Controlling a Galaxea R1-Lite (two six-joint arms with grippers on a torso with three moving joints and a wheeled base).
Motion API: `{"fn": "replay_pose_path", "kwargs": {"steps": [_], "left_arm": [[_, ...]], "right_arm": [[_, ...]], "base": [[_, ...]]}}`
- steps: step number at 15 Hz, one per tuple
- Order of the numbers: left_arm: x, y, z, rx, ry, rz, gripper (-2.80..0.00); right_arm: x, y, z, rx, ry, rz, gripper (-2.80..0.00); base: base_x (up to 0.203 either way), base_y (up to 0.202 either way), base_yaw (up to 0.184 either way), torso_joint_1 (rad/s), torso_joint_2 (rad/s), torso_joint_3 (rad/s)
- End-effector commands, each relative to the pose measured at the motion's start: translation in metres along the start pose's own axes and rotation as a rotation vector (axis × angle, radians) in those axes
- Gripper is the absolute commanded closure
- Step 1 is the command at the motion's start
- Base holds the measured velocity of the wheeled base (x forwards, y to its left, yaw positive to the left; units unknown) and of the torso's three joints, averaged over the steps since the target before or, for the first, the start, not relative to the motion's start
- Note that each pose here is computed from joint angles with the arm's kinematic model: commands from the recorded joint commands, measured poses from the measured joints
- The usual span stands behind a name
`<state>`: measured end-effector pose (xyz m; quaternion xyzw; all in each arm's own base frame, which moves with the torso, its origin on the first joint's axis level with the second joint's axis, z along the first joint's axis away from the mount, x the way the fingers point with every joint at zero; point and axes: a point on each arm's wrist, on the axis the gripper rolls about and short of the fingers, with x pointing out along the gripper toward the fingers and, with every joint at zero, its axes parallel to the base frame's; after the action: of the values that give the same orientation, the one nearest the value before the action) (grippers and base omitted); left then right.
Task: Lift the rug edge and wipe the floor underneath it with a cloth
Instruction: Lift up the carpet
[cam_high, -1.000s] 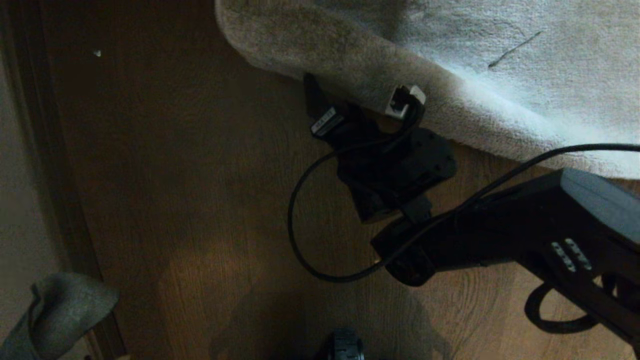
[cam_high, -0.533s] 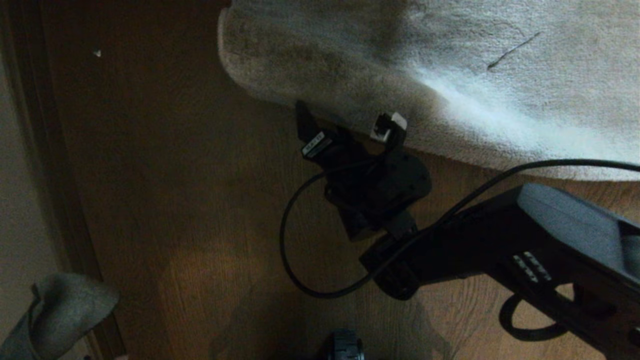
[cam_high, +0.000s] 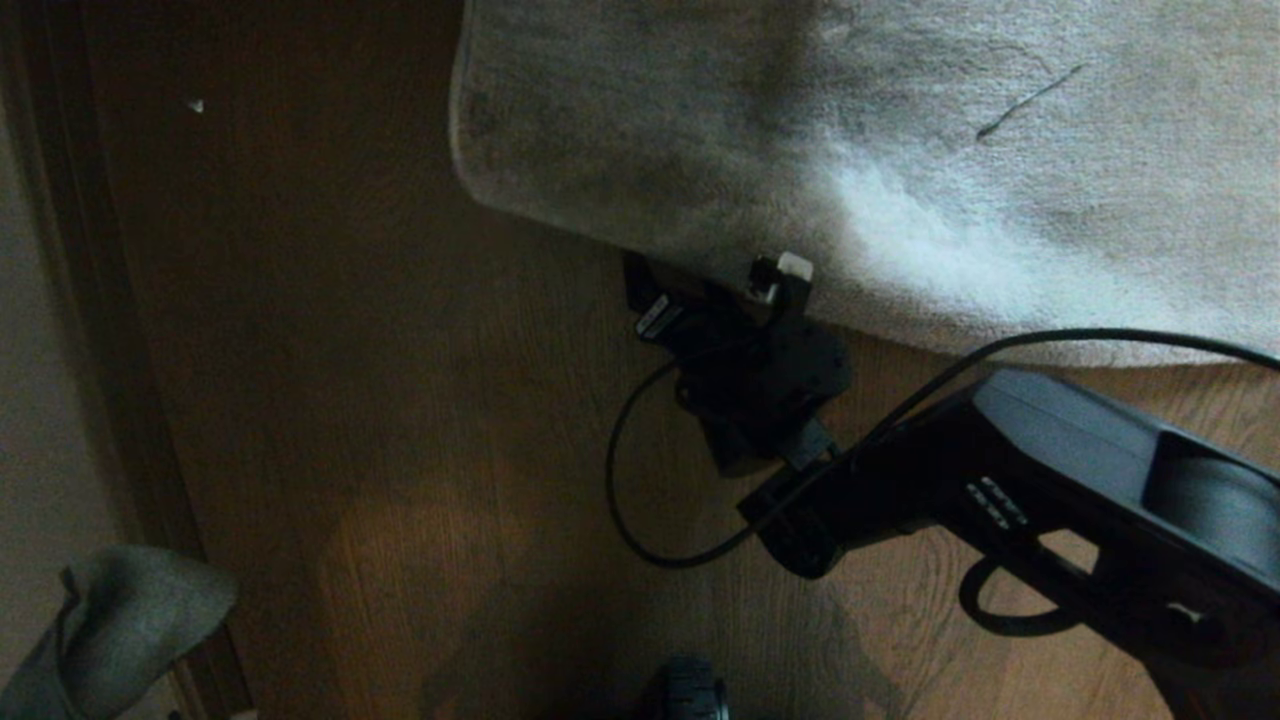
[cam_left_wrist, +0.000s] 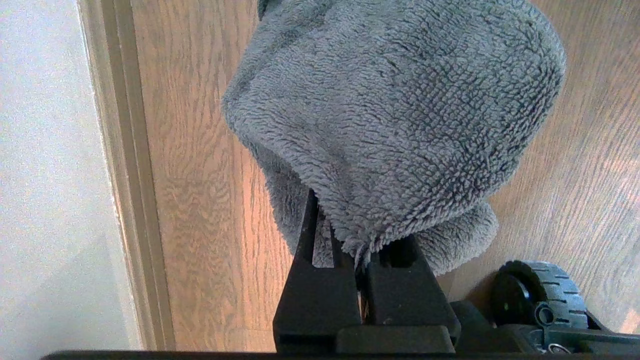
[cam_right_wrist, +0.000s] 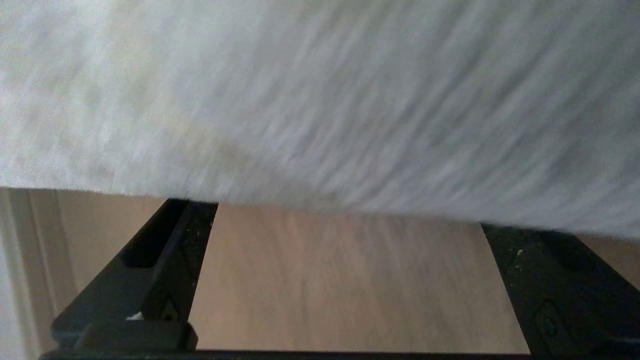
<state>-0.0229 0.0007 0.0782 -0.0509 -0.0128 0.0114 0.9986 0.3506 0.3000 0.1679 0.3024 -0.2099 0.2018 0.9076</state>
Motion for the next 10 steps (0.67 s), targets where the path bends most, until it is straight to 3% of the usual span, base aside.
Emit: {"fn": "replay_pose_path", "kwargs": {"steps": [1,6,10], "left_arm": [[0.000,0.000,0.000,-0.001,-0.002,0.000,0.00],[0.000,0.000,0.000,-0.001,-0.002,0.000,0.00],[0.000,0.000,0.000,-0.001,-0.001,0.001,0.00]], "right_arm": [[0.007,-0.006,0.020,0.016,-0.081,-0.005,-2.80],[0.014,0.005,0.059,0.043,-0.145,0.017,-2.80],[0.014,0.026,0.085,0.096,-0.159,0.050,-2.80]], "base": [[0.000,0.000,0.000,0.000,0.00,0.000],[0.000,0.000,0.000,0.000,0.00,0.000],[0.000,0.000,0.000,0.000,0.00,0.000]]}}
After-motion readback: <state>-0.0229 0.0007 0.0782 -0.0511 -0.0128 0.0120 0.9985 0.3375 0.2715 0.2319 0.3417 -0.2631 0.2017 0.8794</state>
